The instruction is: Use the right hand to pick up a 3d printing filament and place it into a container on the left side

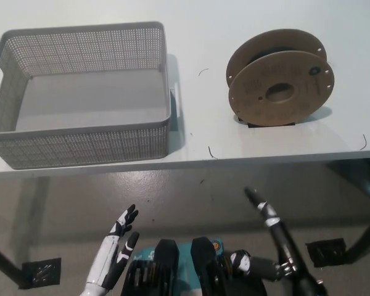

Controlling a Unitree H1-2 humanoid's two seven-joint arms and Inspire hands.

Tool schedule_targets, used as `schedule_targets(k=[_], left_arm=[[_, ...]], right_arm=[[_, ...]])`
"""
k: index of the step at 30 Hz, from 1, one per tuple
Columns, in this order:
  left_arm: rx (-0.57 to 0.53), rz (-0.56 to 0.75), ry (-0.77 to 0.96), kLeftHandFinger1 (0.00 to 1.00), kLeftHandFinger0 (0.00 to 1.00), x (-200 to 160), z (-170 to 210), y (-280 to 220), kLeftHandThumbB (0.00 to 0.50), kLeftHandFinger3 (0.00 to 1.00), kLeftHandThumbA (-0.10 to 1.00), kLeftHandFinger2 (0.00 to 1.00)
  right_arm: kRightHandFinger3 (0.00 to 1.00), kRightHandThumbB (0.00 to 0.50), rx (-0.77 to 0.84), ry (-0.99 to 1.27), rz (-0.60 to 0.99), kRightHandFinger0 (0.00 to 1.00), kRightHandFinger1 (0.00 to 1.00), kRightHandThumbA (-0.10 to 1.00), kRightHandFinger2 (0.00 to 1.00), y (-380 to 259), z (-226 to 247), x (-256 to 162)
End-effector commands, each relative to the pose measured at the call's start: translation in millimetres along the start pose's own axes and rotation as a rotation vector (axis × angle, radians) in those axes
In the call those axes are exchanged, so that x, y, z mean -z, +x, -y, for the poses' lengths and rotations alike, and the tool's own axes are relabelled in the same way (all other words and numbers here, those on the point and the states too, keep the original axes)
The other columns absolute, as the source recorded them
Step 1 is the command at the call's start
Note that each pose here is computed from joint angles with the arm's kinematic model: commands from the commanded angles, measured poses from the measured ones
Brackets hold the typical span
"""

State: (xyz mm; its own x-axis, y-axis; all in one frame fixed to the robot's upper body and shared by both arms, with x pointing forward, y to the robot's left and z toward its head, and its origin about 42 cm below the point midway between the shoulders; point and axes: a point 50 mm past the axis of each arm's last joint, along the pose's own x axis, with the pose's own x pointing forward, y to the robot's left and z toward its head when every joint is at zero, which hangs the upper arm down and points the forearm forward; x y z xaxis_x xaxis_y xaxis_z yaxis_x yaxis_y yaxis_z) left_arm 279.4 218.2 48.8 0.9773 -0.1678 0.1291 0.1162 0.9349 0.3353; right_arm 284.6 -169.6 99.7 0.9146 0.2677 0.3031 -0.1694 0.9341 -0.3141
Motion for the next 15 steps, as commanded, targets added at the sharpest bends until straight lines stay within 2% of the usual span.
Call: schedule_targets(k=[1,2,3,4,5,6,9,15], left_arm=[[-0.013,0.089,0.023,1.0,1.0,-10,-4,8,0.192,1.0,1.0,1.0],[-0.012,0.088,0.022,1.0,1.0,-10,-5,7,0.194,1.0,1.0,1.0],[-0.011,0.088,0.023,1.0,1.0,-10,-5,7,0.189,1.0,1.0,1.0],[-0.009,0.088,0.024,1.0,1.0,-10,-5,7,0.188,1.0,1.0,1.0],[-0.009,0.087,0.021,1.0,1.0,-10,-4,6,0.184,1.0,1.0,1.0],[-0.008,0.086,0.019,1.0,1.0,-10,-4,6,0.186,1.0,1.0,1.0],[-0.008,0.086,0.027,1.0,1.0,-9,-3,6,0.191,1.0,1.0,1.0],[-0.012,0.082,0.023,1.0,1.0,-9,-4,5,0.19,1.0,1.0,1.0]], right_arm=[[1.0,0.29,0.137,-0.077,0.214,1.0,1.0,1.0,1.0,9,30,-37],[1.0,0.298,0.141,-0.092,0.23,1.0,1.0,1.0,1.0,10,35,-41],[1.0,0.332,0.146,-0.111,0.251,1.0,1.0,1.0,1.0,13,45,-53],[1.0,0.335,0.151,-0.126,0.263,1.0,1.0,1.0,1.0,14,53,-63],[1.0,0.315,0.16,-0.142,0.308,1.0,1.0,1.0,1.0,19,64,-76],[1.0,0.326,0.163,-0.144,0.32,1.0,1.0,1.0,1.0,21,68,-81],[1.0,0.386,0.158,-0.187,0.365,1.0,1.0,1.0,1.0,37,100,-114],[1.0,0.393,0.104,-0.386,0.415,1.0,1.0,1.0,1.0,82,171,-180]])
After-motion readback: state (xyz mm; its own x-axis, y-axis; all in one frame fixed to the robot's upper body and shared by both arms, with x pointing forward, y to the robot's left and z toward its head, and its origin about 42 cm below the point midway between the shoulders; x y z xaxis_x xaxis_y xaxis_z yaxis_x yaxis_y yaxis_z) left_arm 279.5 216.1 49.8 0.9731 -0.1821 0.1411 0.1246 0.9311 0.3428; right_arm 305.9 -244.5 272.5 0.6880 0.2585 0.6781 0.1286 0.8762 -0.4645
